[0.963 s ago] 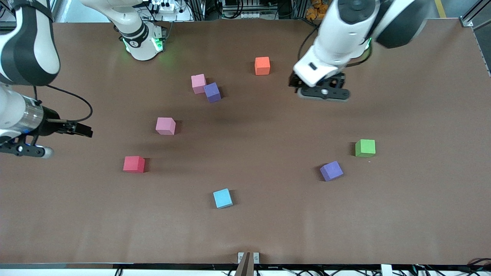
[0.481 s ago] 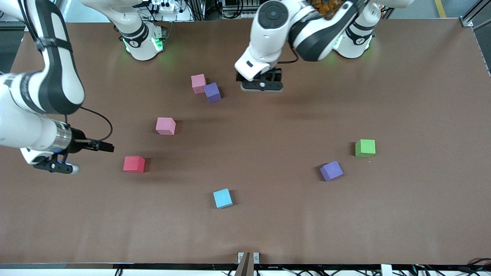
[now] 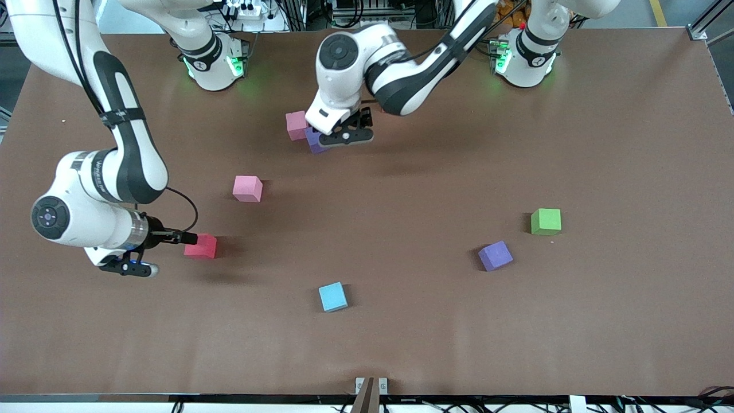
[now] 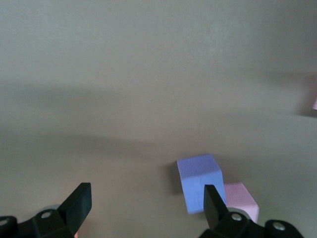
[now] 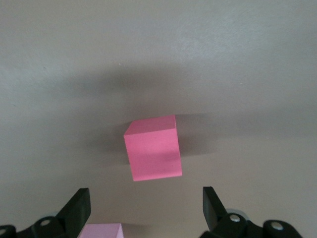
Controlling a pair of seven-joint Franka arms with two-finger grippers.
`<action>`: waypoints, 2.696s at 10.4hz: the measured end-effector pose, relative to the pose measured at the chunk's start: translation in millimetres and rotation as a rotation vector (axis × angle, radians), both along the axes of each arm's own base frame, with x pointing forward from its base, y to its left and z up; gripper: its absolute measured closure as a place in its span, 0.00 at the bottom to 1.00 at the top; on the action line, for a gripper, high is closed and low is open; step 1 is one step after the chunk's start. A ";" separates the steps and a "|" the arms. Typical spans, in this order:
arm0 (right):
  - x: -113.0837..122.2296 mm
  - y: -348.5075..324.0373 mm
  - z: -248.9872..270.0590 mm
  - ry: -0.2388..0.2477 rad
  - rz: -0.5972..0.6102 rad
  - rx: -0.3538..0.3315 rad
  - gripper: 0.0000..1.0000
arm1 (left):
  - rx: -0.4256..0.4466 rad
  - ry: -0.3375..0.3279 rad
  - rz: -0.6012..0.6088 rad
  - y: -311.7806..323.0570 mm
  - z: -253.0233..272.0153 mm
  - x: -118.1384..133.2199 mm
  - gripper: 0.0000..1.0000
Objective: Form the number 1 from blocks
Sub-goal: 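Move the left gripper to the purple cube while the right gripper reaches the red cube, then grasp the purple cube with the left gripper while the right gripper grasps the red cube, then carry the purple cube toward the orange cube while the right gripper lifts the red cube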
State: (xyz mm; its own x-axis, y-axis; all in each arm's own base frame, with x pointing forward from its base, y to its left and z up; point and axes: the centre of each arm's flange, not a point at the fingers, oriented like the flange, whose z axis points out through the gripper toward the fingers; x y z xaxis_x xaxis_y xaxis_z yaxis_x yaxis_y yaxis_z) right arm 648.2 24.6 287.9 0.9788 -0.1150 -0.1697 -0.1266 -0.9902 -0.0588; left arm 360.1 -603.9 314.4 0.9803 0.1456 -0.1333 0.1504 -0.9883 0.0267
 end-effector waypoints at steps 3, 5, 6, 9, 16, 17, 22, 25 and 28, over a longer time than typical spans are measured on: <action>-0.8 -1.7 -32.1 0.025 0.028 0.000 0.00 | 0.013 -0.048 0.018 -36.0 -45.6 -10.2 0.00; 0.3 -1.5 -47.1 0.023 0.029 -0.003 0.00 | 0.034 -0.083 0.016 -49.3 -60.3 -19.3 0.00; 0.5 -1.8 -54.4 0.023 0.029 -0.004 0.00 | 0.029 -0.088 0.022 -55.0 -67.5 -25.3 0.00; 0.8 0.2 -73.5 0.023 0.032 -0.008 0.00 | 0.017 -0.087 0.068 -65.4 -83.7 -39.3 0.00; 1.5 5.6 -87.0 0.015 0.041 -0.011 0.13 | 0.034 -0.047 0.156 -75.4 -111.6 -66.2 0.00; 1.5 5.4 -87.1 0.015 0.040 -0.012 0.13 | 0.033 -0.040 0.160 -77.2 -114.3 -70.7 0.01; 1.9 2.8 -86.9 0.012 0.061 -0.010 0.37 | 0.022 -0.041 0.158 -78.2 -112.1 -68.1 0.40; 2.4 -0.2 -86.3 0.010 0.065 -0.012 0.38 | -0.034 -0.035 0.104 -47.8 -61.5 -22.5 0.40; 7.7 -1.6 -75.8 -0.017 0.063 -0.014 0.38 | 0.000 -0.040 -0.010 32.7 -21.8 7.1 0.41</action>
State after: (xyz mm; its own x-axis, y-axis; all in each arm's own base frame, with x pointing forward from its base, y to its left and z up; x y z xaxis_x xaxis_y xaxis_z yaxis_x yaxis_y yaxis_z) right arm 655.9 23.0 212.1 0.9869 -0.0551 -0.1518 -0.0629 -0.9969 -0.0470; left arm 367.2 -571.1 292.7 0.9863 0.1352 -0.0943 0.1389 -0.9898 0.0329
